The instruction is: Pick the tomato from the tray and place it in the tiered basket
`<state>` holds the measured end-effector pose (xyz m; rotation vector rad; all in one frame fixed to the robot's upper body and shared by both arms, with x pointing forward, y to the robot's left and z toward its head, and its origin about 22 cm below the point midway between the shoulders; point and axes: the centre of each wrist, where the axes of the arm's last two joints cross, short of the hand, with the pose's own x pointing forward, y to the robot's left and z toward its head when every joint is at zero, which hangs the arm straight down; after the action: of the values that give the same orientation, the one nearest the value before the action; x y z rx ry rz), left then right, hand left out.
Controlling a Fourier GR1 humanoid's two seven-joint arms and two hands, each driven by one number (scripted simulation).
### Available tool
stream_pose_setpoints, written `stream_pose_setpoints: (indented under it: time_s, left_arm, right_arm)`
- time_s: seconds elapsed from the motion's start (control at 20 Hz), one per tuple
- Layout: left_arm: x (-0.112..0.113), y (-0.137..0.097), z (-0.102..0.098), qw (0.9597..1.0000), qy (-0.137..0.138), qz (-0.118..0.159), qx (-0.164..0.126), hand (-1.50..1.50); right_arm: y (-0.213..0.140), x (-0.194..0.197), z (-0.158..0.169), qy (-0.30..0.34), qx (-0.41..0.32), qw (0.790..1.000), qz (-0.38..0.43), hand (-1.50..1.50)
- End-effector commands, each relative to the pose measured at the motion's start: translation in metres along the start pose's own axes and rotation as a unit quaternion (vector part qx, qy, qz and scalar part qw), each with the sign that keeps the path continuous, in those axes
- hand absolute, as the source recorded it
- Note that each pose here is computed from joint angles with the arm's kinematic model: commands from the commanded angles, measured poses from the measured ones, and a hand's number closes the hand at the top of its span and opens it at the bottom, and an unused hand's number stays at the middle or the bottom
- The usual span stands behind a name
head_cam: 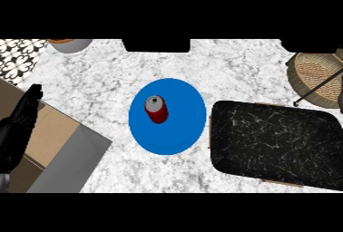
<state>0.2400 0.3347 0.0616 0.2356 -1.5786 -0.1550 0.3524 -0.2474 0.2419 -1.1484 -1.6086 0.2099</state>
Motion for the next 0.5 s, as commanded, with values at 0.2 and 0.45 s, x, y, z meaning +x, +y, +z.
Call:
stream_pose_setpoints:
  time_s: [0.2,0.45]
  left_arm:
    - [-0.057,-0.004,0.023,0.9873,0.159,0.004,0.003,0.00]
    - [-0.044,-0.009,0.019,0.9907,0.136,0.002,-0.007,0.00]
  right_arm:
    - [-0.004,-0.035,-0.040,0.011,0.000,1.000,-0.018,1.50]
    - [-0.032,-0.059,-0.060,-0.070,-0.017,0.961,0.266,1.50]
